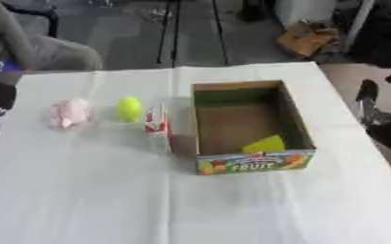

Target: Pick up objects on the table and place them in the box.

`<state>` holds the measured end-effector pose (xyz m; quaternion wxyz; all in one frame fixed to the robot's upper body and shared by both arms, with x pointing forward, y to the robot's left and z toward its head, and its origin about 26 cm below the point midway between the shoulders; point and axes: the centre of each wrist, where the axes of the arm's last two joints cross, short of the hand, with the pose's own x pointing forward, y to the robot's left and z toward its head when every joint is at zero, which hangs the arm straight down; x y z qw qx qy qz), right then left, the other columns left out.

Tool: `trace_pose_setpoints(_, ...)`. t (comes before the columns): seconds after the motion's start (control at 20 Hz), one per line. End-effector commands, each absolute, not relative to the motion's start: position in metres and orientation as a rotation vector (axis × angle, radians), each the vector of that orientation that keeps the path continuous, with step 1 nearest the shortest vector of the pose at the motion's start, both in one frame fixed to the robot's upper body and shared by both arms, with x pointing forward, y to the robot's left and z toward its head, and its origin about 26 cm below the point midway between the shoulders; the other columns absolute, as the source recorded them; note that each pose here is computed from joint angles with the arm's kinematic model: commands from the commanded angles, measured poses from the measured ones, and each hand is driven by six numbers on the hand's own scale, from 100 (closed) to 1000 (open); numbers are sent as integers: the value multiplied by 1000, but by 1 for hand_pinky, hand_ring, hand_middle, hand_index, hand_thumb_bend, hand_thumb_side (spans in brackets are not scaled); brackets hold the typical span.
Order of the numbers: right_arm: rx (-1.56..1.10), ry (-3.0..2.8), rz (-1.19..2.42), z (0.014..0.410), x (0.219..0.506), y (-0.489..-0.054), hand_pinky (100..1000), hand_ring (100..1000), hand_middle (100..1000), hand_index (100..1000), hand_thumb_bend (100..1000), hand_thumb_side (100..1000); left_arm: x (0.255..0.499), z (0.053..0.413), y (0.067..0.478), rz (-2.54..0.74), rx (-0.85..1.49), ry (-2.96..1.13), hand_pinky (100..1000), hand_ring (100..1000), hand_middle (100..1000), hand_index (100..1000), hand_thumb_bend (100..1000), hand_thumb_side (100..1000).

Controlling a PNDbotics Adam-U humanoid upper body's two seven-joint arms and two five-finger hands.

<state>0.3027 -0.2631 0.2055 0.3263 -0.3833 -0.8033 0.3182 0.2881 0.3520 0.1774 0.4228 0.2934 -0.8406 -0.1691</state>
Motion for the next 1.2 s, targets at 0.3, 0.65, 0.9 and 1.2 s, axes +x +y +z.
trace_pose_setpoints(0.3, -1058, -2114, 873, 218, 300, -266, 705, 807, 839, 975, 100, 258, 296, 196, 373, -570, 883, -2062, 654, 698, 775, 873, 595, 633)
trace_pose_setpoints(0.65, -1060, -2109, 894, 218, 300, -266, 700, 801, 837, 974, 100, 250, 317, 203, 415, -821, 1014, -1830, 679, 728, 783, 883, 700, 608)
trace_pose_setpoints(0.9, -1049, -2119, 897, 218, 300, -265, 693, 797, 834, 971, 100, 267, 344, 211, 461, -1074, 1019, -1520, 704, 755, 797, 893, 725, 639)
trace_pose_setpoints(1.2, -1039, -2139, 910, 219, 300, -263, 686, 792, 832, 970, 100, 280, 367, 226, 495, -1191, 986, -1352, 726, 780, 813, 894, 770, 590)
